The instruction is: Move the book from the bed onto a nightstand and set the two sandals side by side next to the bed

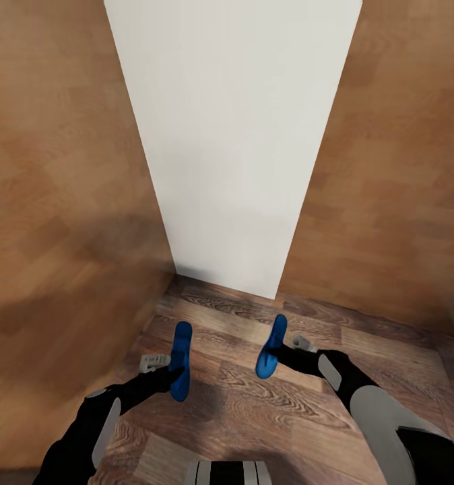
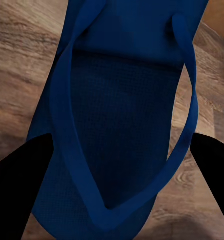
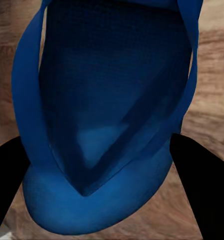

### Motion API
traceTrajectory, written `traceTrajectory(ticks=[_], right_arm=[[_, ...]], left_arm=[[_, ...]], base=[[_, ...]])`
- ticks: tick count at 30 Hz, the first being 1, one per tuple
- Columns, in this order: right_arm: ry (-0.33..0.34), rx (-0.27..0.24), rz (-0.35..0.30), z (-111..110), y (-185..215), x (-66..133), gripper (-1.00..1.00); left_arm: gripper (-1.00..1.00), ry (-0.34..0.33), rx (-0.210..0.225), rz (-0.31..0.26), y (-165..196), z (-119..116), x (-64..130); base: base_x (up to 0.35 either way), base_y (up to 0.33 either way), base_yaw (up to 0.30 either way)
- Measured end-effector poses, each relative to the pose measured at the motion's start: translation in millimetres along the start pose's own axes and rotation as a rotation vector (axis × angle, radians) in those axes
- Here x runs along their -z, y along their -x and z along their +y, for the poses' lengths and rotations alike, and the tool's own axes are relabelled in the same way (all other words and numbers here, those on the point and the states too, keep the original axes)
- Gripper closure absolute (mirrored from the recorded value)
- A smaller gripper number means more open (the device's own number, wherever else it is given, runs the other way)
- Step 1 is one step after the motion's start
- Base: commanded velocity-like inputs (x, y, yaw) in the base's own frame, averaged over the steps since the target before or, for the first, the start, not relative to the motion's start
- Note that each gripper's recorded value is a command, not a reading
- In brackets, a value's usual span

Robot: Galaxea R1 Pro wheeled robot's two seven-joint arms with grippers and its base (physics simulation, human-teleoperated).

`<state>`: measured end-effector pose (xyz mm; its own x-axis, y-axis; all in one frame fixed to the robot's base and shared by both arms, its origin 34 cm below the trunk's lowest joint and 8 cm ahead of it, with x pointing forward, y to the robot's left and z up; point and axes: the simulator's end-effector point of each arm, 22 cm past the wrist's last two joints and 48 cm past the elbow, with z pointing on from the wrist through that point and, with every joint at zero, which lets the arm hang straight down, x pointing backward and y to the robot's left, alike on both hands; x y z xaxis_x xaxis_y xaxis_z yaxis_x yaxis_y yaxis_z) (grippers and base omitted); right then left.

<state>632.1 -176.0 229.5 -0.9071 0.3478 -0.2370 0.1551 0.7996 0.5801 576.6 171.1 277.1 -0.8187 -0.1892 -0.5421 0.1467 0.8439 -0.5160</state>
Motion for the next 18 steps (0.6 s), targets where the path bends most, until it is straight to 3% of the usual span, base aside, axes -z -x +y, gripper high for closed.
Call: traceTrajectory(ticks=[4, 6, 7, 9, 12, 18], right_arm=[[0.052, 0.049, 0.021, -13, 2, 22.9, 1.0], [0.032, 0.074, 0.02, -33, 9, 38.7, 1.0], [-0.002, 0.075, 0.045, -57, 2, 49.7, 1.0], [-0.018, 0.05, 0.065, -70, -7, 56.9, 1.0], [-0.039, 0.066, 0.094, -78, -16, 63.3, 1.0], [-0.117, 0.205, 0.175, -93, -28, 75.2, 1.0]], left_arm=[[1.0, -0.003, 0.0, -0.001, 1, -3, 2.3], [1.0, -0.004, -0.002, -0.004, 3, -5, 3.8], [1.0, -0.005, -0.002, -0.005, 4, -5, 4.6], [1.0, -0.004, 0.0, 0.001, 1, -6, 5.3], [1.0, -0.003, 0.018, 0.036, -17, -5, 3.9], [1.0, -0.003, 0.052, 0.104, -51, -5, 3.2]], base=[[0.0, 0.0, 0.0], [0.0, 0.0, 0.0], [0.0, 0.0, 0.0], [0.0, 0.0, 0.0], [0.0, 0.0, 0.0], [0.0, 0.0, 0.0]])
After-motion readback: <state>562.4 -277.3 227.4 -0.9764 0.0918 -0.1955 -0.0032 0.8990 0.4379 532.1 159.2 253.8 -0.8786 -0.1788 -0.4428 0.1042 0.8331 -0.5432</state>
